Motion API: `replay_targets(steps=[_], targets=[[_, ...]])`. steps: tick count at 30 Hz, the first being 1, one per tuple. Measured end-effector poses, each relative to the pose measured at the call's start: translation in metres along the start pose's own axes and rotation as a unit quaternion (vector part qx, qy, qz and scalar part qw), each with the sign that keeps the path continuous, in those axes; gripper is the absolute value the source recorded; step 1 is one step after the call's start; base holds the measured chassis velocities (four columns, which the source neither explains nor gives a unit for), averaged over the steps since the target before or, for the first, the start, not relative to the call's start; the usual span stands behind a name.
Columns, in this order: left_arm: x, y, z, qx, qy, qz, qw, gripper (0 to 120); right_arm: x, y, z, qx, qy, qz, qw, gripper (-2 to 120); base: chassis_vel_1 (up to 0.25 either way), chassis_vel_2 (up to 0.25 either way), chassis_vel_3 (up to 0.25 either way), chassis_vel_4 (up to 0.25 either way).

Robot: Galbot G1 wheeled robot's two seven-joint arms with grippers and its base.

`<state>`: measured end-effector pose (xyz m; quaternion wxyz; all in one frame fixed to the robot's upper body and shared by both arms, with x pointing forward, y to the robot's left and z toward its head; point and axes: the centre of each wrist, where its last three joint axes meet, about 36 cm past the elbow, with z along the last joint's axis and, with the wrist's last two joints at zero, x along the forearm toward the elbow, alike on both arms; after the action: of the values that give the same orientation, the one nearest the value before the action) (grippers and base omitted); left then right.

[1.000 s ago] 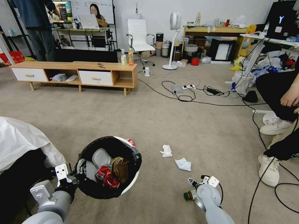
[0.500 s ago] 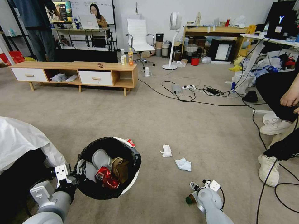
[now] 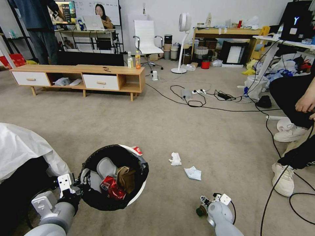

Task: Pick up the trash bin and place the garbage on the floor into it.

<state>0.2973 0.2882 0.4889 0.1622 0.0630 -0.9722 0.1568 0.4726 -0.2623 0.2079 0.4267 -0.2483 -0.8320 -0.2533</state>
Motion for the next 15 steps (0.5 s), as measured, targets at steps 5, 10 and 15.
replay_targets(steps=[5, 10, 15], targets=[[-0.0002, -0.0004, -0.0001, 0.0, 0.0, 0.001, 1.0, 6, 0.0008, -0.0028, 0.0003, 0.011, -0.007, -0.002, 1.0, 88, 0.0, 0.0, 0.0, 0.0], [-0.0003, -0.0007, -0.0002, 0.0, -0.001, 0.001, 1.0, 6, 0.0025, -0.0042, -0.0004, 0.019, -0.013, -0.002, 1.0, 77, 0.0, 0.0, 0.0, 0.0], [0.0007, -0.0005, 0.0002, 0.0, 0.0, 0.0, 1.0, 6, 0.0041, -0.0035, -0.0004, 0.03, -0.02, -0.002, 0.999, 51, 0.0, 0.0, 0.0, 0.0]])
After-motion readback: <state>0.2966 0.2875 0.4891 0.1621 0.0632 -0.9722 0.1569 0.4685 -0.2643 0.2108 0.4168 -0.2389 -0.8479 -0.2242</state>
